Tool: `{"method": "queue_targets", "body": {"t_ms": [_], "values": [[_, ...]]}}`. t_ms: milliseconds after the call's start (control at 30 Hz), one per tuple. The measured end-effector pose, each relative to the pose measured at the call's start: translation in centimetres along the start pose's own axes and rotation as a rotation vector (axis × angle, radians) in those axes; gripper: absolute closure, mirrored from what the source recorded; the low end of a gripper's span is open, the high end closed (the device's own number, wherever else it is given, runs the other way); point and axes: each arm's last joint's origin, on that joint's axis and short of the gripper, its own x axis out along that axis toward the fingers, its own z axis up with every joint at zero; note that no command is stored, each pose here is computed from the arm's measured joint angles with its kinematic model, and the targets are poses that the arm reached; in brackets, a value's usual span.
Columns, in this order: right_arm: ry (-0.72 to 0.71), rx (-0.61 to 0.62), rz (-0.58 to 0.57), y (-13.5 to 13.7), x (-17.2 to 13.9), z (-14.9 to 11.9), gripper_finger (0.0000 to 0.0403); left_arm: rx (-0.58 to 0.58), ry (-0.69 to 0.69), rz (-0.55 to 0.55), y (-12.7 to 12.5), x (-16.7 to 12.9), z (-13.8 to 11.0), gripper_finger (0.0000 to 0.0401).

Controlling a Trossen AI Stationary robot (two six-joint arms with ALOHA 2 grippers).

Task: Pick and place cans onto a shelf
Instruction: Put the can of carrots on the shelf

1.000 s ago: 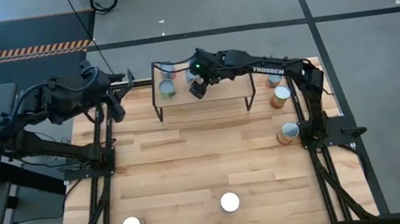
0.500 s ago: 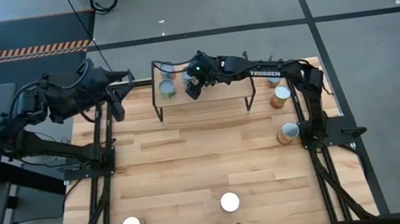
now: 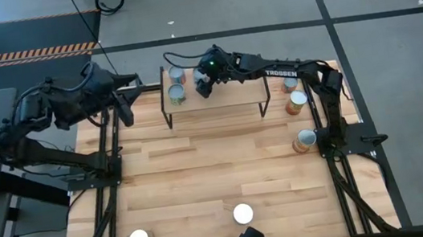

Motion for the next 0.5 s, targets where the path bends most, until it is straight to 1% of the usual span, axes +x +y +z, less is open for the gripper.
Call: {"method": "queue_targets", "body": {"t_ms": [133, 367, 500], "values": [[-0.048, -0.023, -0.002, -0.1, 0.0, 0.5, 0.0055, -0.017, 0.007, 0.001, -0.3, 0.5, 0.0, 0.0213], [-0.056, -0.047, -0.019, -0.9, 0.1, 0.6, 0.0055, -0.026, 0.031, 0.003, -0.8, 1.4, -0.1, 0.0213], [-0.087, -0.064, -0.024, -1.1, 0.1, 1.0, 0.0055, -0.023, 0.035, 0.004, -1.0, 1.8, -0.1, 0.0213]]}}
